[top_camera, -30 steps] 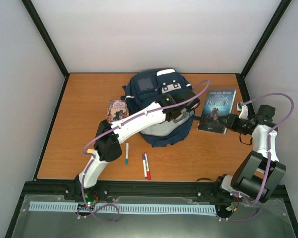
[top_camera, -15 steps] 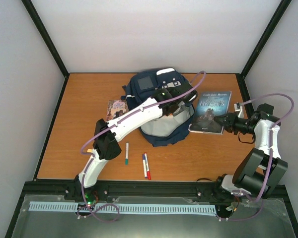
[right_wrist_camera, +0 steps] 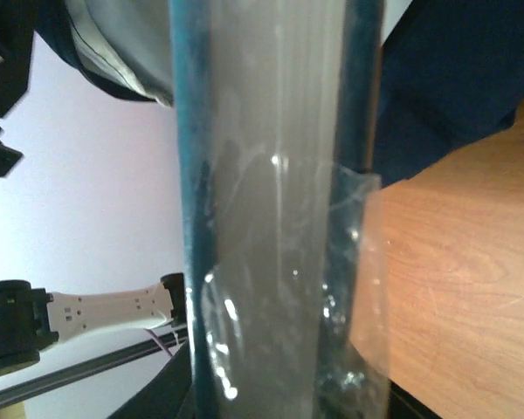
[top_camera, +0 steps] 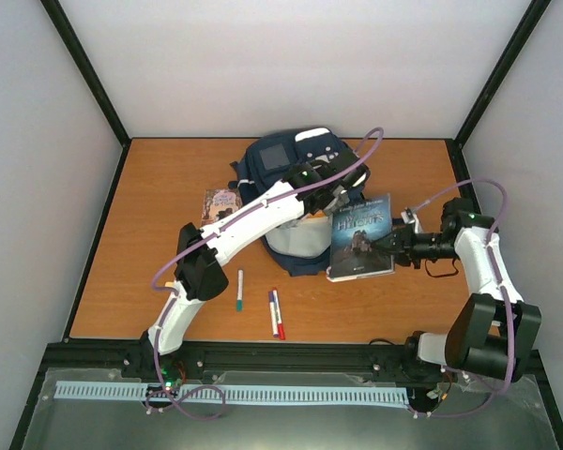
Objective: Pack the student bag
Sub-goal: Place the book in the student bag.
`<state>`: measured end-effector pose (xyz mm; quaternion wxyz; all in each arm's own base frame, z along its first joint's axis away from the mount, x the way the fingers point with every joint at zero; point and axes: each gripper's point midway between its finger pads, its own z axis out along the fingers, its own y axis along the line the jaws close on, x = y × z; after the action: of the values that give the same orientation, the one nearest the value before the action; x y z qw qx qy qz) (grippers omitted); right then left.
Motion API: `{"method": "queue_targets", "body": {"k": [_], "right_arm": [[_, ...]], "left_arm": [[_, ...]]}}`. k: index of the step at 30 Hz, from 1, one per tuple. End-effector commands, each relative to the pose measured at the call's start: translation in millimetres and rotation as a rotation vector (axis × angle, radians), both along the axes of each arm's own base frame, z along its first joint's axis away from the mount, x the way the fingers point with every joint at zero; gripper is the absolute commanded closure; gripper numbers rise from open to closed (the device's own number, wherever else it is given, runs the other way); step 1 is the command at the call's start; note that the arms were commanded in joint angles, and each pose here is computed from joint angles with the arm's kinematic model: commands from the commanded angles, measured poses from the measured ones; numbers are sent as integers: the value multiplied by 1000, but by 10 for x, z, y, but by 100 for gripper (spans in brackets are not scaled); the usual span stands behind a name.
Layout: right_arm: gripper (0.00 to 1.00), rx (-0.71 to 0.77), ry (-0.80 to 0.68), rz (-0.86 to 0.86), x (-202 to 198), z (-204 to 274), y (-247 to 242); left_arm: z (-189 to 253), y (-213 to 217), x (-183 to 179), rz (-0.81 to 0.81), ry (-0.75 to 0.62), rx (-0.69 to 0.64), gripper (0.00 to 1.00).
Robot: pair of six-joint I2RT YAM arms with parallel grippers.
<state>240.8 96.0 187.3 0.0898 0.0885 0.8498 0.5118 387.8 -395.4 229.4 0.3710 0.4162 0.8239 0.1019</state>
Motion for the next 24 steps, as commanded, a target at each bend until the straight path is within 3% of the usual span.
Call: {"method": "queue_targets", "body": {"k": [1,24], "right_arm": [[97,99,-81,57,-9,213,215],[97,100,-240,232,348,114,466]], "left_arm": [[725,52,107,35,-128,-168,99],[949,65,5,8,-121,-239,99]]}}
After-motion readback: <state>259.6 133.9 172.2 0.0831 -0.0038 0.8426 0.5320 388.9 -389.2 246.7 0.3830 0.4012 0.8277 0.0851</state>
